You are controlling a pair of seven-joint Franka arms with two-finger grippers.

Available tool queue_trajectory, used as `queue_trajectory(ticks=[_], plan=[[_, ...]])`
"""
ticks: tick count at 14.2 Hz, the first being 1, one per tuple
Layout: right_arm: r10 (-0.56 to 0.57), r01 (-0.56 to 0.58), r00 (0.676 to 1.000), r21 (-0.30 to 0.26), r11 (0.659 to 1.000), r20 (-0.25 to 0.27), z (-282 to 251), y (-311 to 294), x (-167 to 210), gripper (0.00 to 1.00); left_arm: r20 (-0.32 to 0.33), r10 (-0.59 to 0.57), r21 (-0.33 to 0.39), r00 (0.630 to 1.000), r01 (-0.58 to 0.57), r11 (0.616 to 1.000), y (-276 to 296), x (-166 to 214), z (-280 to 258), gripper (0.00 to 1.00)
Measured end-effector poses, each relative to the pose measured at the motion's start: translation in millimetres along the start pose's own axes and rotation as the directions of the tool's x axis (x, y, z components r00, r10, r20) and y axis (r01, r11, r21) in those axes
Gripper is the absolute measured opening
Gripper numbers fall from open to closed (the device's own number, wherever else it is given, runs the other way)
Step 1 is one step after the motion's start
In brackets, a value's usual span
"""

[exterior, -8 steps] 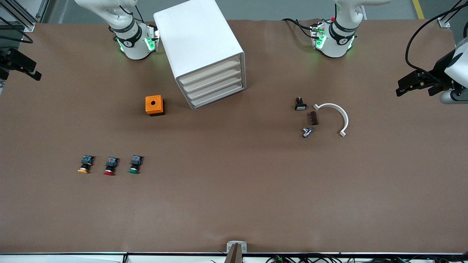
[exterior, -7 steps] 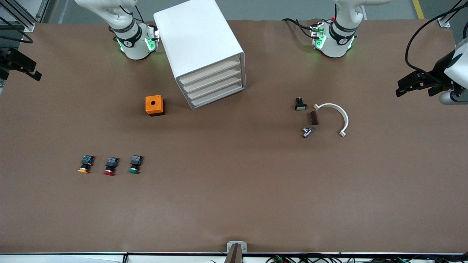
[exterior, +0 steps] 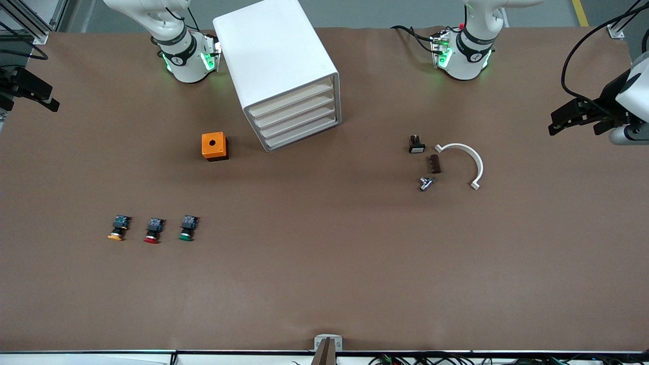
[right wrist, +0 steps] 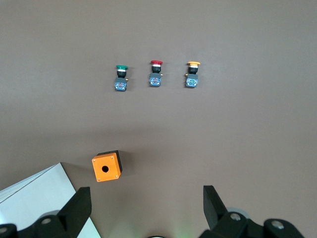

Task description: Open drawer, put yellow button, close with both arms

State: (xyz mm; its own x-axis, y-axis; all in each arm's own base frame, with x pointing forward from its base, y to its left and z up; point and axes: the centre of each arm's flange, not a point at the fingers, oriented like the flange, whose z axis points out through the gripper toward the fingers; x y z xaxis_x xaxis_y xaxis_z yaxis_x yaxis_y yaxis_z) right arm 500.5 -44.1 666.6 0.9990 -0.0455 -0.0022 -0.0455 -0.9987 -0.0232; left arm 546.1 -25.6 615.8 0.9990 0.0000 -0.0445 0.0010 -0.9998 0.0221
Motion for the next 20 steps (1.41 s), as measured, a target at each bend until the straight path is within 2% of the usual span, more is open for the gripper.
queue_trajectory(ticks=[3, 9, 14, 16, 17, 20], plan=[[0.000, 0.000, 1.000, 0.000, 1.000, 0.000, 0.0, -0.1, 0.0, 1.00, 0.044, -0.016, 0.003, 0.999, 0.016, 1.000, -1.4, 12.9, 23.9, 1.00], [-0.001, 0.001, 1.000, 0.000, 1.000, 0.000, 0.1, -0.2, 0.0, 1.00, 0.195, -0.025, 0.016, 0.980, 0.023, 1.000, 9.3, 49.6, 111.5, 1.00], [-0.001, 0.001, 1.000, 0.000, 1.000, 0.000, 0.2, -0.3, 0.0, 1.00, 0.272, -0.108, 0.055, 0.956, 0.096, 0.994, 61.5, 47.9, 141.6, 1.00], [-0.001, 0.001, 1.000, -0.001, 1.000, 0.000, 0.2, -0.4, 0.0, 1.00, 0.320, -0.226, 0.039, 0.920, 0.225, 0.974, 111.2, 39.5, 152.1, 1.00], [-0.001, 0.001, 1.000, -0.001, 1.000, 0.000, 0.1, -0.4, 0.0, 1.00, 0.349, -0.304, 0.036, 0.886, 0.311, 0.950, 135.9, 35.9, 158.1, 1.00], [0.001, -0.001, 1.000, -0.001, 1.000, -0.002, -0.6, 1.0, 0.1, 1.00, 0.438, -0.520, 0.088, 0.733, 0.541, 0.836, 197.2, 33.5, 175.1, 1.00]])
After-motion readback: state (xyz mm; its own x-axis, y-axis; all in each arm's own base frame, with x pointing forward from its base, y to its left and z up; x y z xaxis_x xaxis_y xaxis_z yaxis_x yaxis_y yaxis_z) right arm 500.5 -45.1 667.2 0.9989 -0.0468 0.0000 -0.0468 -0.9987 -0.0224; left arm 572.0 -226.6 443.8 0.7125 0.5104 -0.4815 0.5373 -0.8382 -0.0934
